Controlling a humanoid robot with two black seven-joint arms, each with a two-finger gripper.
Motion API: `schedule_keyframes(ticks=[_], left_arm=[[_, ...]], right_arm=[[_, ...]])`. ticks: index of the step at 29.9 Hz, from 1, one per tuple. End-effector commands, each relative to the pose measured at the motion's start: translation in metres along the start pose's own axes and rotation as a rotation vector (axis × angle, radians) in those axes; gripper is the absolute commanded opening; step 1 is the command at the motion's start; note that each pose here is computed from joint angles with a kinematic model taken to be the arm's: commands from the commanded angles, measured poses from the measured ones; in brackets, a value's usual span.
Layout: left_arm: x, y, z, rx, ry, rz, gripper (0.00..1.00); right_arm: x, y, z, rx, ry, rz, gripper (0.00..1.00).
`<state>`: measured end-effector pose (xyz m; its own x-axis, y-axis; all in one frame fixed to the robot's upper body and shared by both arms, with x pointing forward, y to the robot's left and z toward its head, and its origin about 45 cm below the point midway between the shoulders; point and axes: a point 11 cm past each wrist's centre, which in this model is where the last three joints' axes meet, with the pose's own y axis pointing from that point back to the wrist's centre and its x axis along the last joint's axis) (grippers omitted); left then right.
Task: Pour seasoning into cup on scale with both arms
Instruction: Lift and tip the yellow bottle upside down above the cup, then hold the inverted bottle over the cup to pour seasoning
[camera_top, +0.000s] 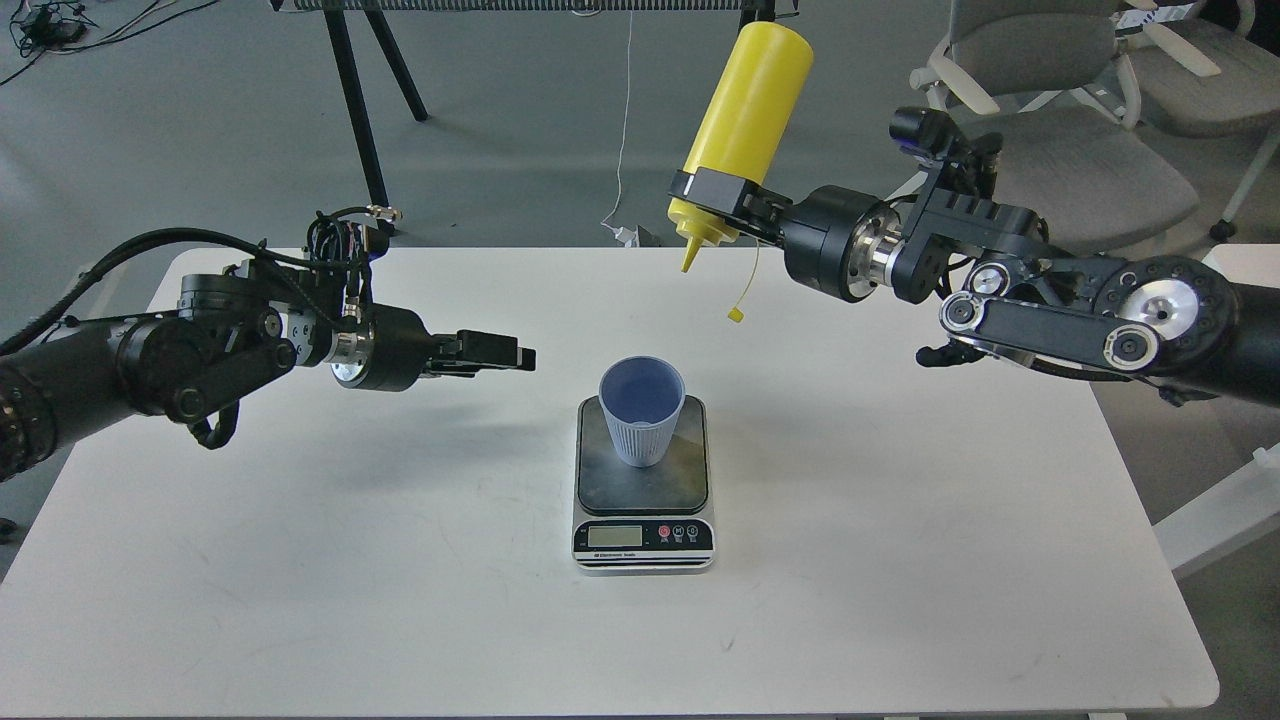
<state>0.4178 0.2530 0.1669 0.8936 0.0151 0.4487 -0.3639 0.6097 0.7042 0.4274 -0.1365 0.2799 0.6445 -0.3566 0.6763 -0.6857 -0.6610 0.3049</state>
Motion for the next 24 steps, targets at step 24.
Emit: schedule_keyframes(ticks=[24], left_arm=[[-0.021, -0.008, -0.009, 0.000, 0.035, -0.031, 0.99]], right_arm=[[-0.030, -0.031, 0.003, -0.036, 0.149, -0.070, 0.01]])
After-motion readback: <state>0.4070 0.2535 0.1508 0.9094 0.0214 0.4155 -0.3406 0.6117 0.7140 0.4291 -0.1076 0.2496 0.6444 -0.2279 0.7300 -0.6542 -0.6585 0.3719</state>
